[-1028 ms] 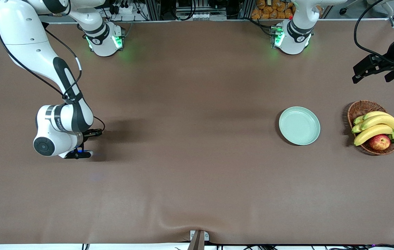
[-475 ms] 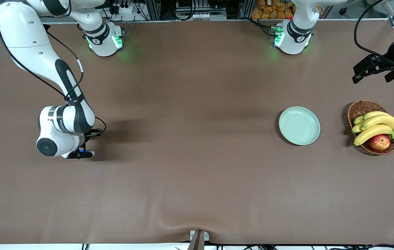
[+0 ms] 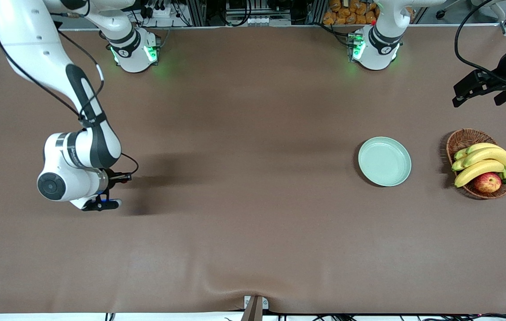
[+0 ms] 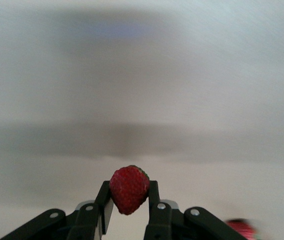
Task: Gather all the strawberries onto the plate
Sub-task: 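Carry the strawberry with the right gripper to mid-table and release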
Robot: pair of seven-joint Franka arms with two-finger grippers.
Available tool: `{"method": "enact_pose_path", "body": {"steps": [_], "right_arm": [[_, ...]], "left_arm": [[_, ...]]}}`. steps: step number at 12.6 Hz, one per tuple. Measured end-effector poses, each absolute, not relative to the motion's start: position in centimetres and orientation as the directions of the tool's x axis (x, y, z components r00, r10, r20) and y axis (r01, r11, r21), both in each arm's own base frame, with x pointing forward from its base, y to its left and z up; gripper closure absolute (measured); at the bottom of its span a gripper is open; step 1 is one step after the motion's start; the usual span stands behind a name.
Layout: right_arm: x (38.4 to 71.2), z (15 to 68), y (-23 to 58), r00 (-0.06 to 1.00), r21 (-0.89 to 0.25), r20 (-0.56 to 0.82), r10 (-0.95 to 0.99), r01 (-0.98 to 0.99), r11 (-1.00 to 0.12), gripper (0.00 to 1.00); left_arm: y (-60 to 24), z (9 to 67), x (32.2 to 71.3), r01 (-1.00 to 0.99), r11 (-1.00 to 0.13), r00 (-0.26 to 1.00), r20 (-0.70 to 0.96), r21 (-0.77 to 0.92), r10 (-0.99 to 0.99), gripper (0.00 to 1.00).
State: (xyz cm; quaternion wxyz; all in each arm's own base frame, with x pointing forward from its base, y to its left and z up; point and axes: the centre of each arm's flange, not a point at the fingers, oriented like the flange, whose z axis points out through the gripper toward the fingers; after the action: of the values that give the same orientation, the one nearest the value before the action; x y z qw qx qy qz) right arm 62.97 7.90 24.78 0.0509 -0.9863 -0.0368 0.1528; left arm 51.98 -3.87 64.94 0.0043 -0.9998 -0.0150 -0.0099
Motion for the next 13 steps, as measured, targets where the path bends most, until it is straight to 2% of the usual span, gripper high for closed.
{"method": "enact_pose_path", "body": {"steps": [2, 4, 7, 10, 13], "right_arm": [[62.6, 27.2, 15.2, 0.956, -0.213, -0.259, 0.140, 0.084, -0.973, 0.67], [60.7, 27.5, 23.8, 0.950, -0.265, -0.221, 0.220, 0.159, -0.951, 0.67], [56.8, 25.2, 34.3, 0.935, -0.275, -0.154, 0.320, 0.271, -0.922, 0.67], [51.7, 22.1, 42.9, 0.919, -0.281, -0.148, 0.366, 0.316, -0.906, 0.67], [48.9, 20.3, 46.6, 0.907, -0.264, -0.165, 0.387, 0.337, -0.903, 0.67]], "left_arm": [[-3.9, 64.9, 52.0, 0.030, -1.000, 0.999, 0.020, -0.008, 0.030, 0.00], [-3.9, 64.9, 52.0, 0.030, -1.000, 0.999, 0.020, -0.008, 0.030, 0.00], [-3.9, 64.9, 52.0, 0.030, -1.000, 0.999, 0.020, -0.008, 0.030, 0.00], [-3.8, 65.0, 52.0, 0.031, -0.999, 0.999, 0.020, -0.008, 0.031, 0.00], [-3.7, 65.0, 52.0, 0.032, -0.999, 0.999, 0.021, -0.008, 0.031, 0.00]]}}
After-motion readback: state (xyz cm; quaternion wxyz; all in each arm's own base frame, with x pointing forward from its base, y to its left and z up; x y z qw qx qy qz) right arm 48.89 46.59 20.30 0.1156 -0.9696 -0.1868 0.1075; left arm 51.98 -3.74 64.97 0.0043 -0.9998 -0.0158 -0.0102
